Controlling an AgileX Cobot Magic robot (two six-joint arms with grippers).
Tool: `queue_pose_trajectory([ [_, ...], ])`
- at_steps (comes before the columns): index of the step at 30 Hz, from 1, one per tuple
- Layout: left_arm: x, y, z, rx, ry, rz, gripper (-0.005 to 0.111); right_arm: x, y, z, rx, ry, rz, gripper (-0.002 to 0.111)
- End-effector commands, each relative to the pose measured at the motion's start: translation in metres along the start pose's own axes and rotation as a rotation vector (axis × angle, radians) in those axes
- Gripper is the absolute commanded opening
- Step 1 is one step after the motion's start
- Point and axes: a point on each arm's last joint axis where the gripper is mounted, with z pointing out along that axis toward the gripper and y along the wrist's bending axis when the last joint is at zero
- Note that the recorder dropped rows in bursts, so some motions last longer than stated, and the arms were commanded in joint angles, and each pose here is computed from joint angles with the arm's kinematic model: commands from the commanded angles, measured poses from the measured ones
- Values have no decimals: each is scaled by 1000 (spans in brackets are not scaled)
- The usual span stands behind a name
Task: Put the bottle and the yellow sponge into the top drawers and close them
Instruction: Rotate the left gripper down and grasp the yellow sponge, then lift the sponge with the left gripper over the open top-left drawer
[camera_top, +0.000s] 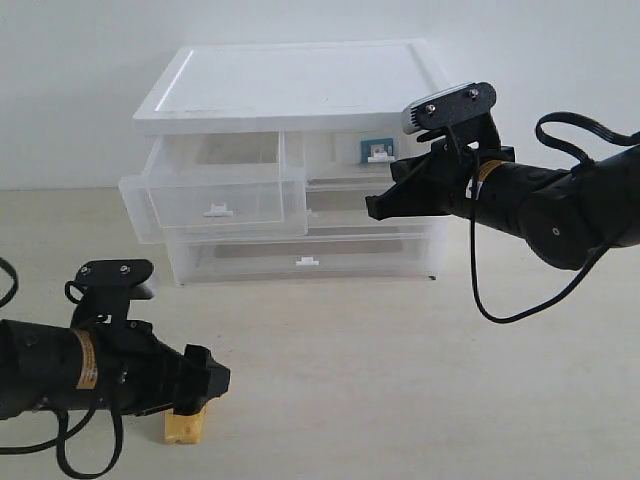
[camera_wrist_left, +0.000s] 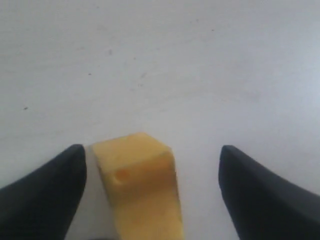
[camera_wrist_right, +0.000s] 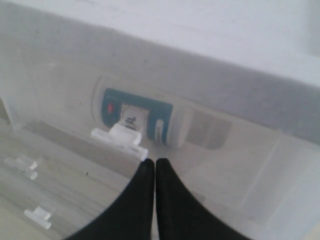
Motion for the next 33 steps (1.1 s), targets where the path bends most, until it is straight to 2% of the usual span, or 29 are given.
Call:
queue_pose_trajectory([
  [1, 5, 5, 14, -45, 81, 32, 65, -6, -8, 3, 36, -38, 49, 0],
  [4, 6, 5, 15, -43, 89, 49, 49, -6, -8, 3, 36, -38, 45, 0],
  [9, 2, 2, 9, -30, 73, 128, 4, -6, -8, 3, 36, -38, 43, 0],
  [16, -7, -5, -18, -7, 5, 257, 4, -6, -8, 3, 36, -38, 41, 0],
  [22, -20, -21, -73, 63, -171, 425, 4, -6, -8, 3, 36, -38, 33, 0],
  [23, -22, -26, -82, 96, -202, 450, 4, -6, -8, 3, 36, -38, 30, 0],
  [25, -25, -42, -105, 228, -286, 519, 4, -6, -8, 3, 36, -38, 23, 0],
  [27, -30, -64, -139, 402, -411, 681, 4, -6, -8, 3, 36, -36, 21, 0],
  [28, -36, -67, -149, 398, -451, 719, 4, -6, -8, 3, 36, -36, 21, 0],
  [30, -60, -62, -170, 216, -552, 753, 4, -5, -8, 3, 36, -29, 22, 0],
  [31, -78, -58, -180, 89, -609, 792, 4, -5, -8, 3, 37, -20, 22, 0],
  [32, -84, -59, -183, 55, -628, 863, 4, -4, -8, 3, 37, -17, 22, 0],
  [33, -92, -61, -185, 8, -652, 997, 4, -4, -8, 3, 37, -15, 22, 0],
])
